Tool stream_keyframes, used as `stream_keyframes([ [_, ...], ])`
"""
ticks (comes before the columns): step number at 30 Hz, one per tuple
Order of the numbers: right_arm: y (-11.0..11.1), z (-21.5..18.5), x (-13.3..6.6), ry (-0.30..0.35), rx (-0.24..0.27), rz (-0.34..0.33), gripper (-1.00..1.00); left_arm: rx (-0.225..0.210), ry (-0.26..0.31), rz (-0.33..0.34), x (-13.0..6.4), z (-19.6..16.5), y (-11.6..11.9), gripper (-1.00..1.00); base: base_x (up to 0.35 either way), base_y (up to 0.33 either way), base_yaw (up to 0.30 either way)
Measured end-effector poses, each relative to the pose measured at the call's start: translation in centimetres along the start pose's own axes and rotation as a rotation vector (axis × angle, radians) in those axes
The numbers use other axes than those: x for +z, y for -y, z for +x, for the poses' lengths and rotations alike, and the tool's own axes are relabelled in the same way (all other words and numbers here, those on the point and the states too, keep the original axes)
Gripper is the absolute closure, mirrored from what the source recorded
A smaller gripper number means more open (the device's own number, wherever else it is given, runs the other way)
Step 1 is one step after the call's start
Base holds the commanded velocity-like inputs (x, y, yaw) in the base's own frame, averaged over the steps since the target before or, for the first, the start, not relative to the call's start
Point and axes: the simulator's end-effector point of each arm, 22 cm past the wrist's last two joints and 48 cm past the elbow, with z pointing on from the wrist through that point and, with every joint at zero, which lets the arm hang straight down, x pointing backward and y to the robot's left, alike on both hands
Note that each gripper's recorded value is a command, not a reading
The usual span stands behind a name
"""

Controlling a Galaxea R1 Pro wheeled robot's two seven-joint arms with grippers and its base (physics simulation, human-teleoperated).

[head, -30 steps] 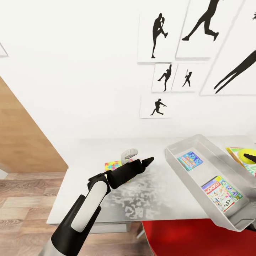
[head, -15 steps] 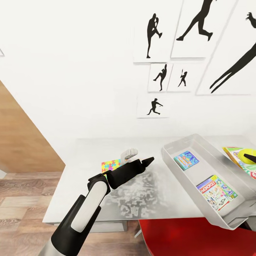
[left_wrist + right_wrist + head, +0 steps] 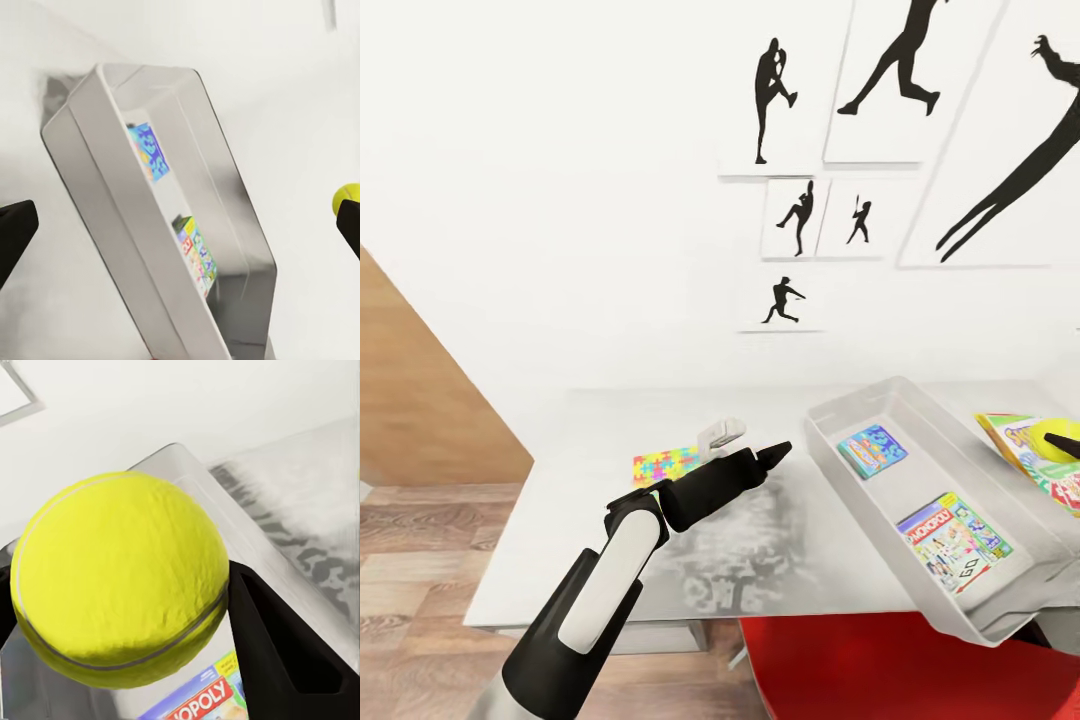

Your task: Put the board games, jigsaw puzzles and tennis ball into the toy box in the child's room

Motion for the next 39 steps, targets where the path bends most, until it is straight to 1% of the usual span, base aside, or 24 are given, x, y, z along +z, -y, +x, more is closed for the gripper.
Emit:
stream_keyframes([
  [7, -0.6, 0.7, 0.6, -0.005, 0.012, -0.017, 1.0, 0.0, 0.0, 0.0, 0.0, 0.0, 0.0, -1.0, 0.0, -0.056, 0.0],
  [10, -2.0, 1.7, 1.8, -0.022, 0.02, -0.044, 1.0, 0.0, 0.0, 0.0, 0.0, 0.0, 0.0, -1.0, 0.0, -0.021, 0.0],
  [13, -3.2, 2.7, 3.1, -0.05, 0.016, -0.061, 1.0, 0.0, 0.0, -0.001, 0.0, 0.0, 0.0, -1.0, 0.0, -0.011, 0.0],
  [14, -3.2, 2.7, 3.1, -0.05, 0.015, -0.061, 1.0, 0.0, 0.0, -0.001, 0.0, 0.0, 0.0, -1.0, 0.0, -0.008, 0.0],
  [17, -3.7, 3.5, 4.2, -0.073, 0.008, -0.049, 1.0, 0.0, 0.0, -0.001, 0.0, 0.0, 0.0, -1.0, 0.0, -0.006, 0.0],
  [18, -3.7, 3.5, 4.2, -0.073, 0.008, -0.048, 1.0, 0.0, 0.0, -0.001, 0.0, 0.0, 0.0, -1.0, 0.0, -0.004, 0.0],
  [20, -3.9, 3.9, 5.2, -0.09, 0.001, -0.031, 1.0, 0.0, 0.001, -0.002, 0.0, 0.0, -0.1, -1.0, 0.0, -0.003, 0.0],
  [21, -4.5, 4.5, 6.6, -0.111, -0.001, -0.021, 1.0, -0.001, 0.001, -0.002, 0.0, -0.1, -0.1, -1.0, 0.0, -0.002, 0.0],
  [22, -5.0, 4.8, 7.4, -0.122, -0.004, -0.019, 1.0, -0.001, 0.002, -0.003, 0.0, -0.1, -0.1, -1.0, 0.0, -0.001, 0.0],
  [23, -6.2, 5.3, 9.0, -0.138, -0.006, -0.019, 1.0, -0.002, 0.003, -0.004, -0.1, -0.2, -0.2, -1.0, 0.0, 0.0, 0.0],
  [25, -7.4, 5.7, 10.5, -0.156, -0.013, -0.016, 1.0, -0.003, 0.004, -0.006, -0.1, -0.2, -0.3, -1.0, 0.0, 0.0, 0.0],
  [26, -7.4, 5.7, 10.6, -0.156, -0.014, -0.015, 1.0, -0.003, 0.004, -0.006, -0.1, -0.2, -0.3, -1.0, 0.0, 0.0, 0.0],
  [30, -8.7, 6.8, 12.9, -0.196, -0.013, -0.011, 1.0, -0.004, 0.005, -0.008, -0.1, -0.2, -0.4, -1.0, 0.0, 0.0, 0.0],
  [31, -8.7, 6.8, 12.9, -0.196, -0.013, -0.01, 1.0, -0.004, 0.005, -0.008, -0.1, -0.2, -0.4, -1.0, 0.0, 0.0, 0.0],
  [36, -9.5, 7.8, 14.8, -0.236, 0.001, -0.017, 1.0, -0.004, 0.005, -0.008, -0.2, -0.2, -0.5, -1.0, 0.0, 0.0, 0.0],
  [37, -9.5, 7.8, 14.8, -0.236, 0.001, -0.017, 1.0, -0.004, 0.005, -0.008, -0.2, -0.2, -0.5, -1.0, 0.0, 0.0, 0.0],
  [39, -9.6, 8.4, 15.5, -0.256, 0.01, -0.02, 1.0, -0.005, 0.005, -0.009, -0.2, -0.2, -0.5, -1.0, 0.0, 0.0, 0.0],
])
